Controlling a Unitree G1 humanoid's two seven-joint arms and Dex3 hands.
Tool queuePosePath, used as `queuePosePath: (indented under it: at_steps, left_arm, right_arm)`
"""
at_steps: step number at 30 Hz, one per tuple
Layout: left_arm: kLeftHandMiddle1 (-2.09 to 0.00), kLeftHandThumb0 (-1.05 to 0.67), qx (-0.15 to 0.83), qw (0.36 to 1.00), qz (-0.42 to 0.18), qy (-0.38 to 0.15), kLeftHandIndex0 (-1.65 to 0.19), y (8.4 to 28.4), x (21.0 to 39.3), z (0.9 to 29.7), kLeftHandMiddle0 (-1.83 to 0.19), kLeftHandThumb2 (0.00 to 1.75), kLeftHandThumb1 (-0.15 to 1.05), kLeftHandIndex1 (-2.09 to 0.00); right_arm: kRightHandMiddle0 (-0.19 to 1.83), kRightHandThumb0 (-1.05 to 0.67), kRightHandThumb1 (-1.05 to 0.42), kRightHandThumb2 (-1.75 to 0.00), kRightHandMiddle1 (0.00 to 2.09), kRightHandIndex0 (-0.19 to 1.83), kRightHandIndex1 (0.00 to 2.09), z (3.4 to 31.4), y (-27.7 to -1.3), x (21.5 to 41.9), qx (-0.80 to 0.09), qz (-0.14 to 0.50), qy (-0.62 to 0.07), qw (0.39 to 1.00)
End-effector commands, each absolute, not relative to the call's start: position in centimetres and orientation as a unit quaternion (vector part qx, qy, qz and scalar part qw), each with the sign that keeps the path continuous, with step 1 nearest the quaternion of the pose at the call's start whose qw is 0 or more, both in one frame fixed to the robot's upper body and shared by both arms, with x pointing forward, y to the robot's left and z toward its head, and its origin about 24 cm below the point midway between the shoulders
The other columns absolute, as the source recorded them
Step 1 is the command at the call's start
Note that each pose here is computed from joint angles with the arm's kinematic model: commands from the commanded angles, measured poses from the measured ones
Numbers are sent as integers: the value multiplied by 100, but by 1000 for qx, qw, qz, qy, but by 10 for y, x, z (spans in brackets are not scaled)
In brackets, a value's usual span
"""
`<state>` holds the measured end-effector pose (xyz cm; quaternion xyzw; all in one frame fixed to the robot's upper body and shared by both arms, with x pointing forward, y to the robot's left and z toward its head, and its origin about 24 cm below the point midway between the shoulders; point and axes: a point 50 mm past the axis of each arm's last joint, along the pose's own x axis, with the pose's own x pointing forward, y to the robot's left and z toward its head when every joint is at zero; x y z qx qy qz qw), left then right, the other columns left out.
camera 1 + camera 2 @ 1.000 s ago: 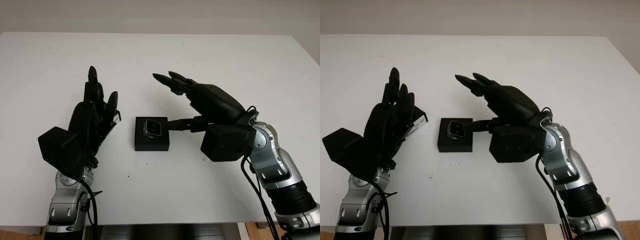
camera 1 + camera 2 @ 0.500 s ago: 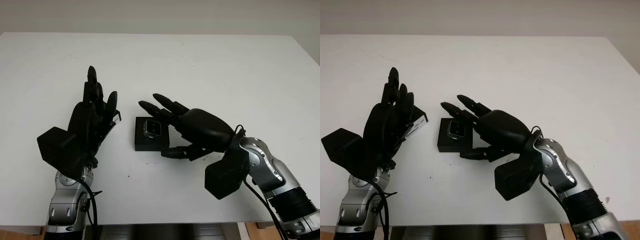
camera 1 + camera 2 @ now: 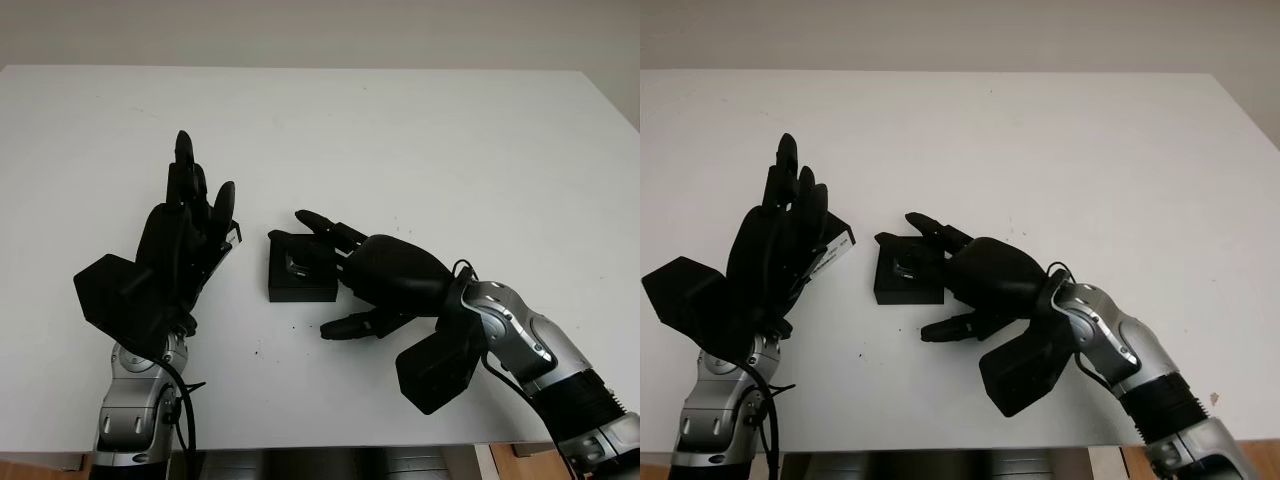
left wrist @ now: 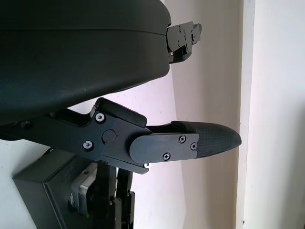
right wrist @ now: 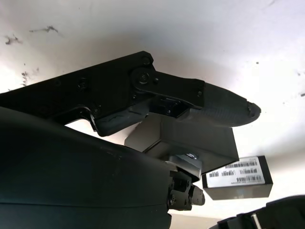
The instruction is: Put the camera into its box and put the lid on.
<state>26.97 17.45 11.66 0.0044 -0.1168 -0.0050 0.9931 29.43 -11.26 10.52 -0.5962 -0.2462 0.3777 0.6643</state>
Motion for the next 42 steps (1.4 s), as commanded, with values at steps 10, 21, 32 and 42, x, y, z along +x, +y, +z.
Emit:
queuePosePath:
  at_steps: [10,21,32,42]
  left_arm:
    - [0,-75,-4,992,-4,-130,19,167,266,119,19,48,105,0]
    - [0,-76,-7,991,5,-131,19,169,263,118,19,48,105,0]
    - [0,-75,-6,987,3,-163,19,174,259,131,19,45,105,0]
    - [0,-81,107,973,-35,-200,19,204,253,172,19,44,105,0]
  right_arm:
    - [24,-96,-105,-72,20,-12,6,136,-109,308,-623,370,-284,628]
    - [12,-95,-105,-73,10,-14,5,140,-110,309,-608,373,-275,644]
    - [-12,-88,-105,-67,1,-17,4,163,-127,317,-398,285,-246,836]
    - [-8,-86,-105,-69,5,-12,6,186,-152,327,-321,220,-225,893]
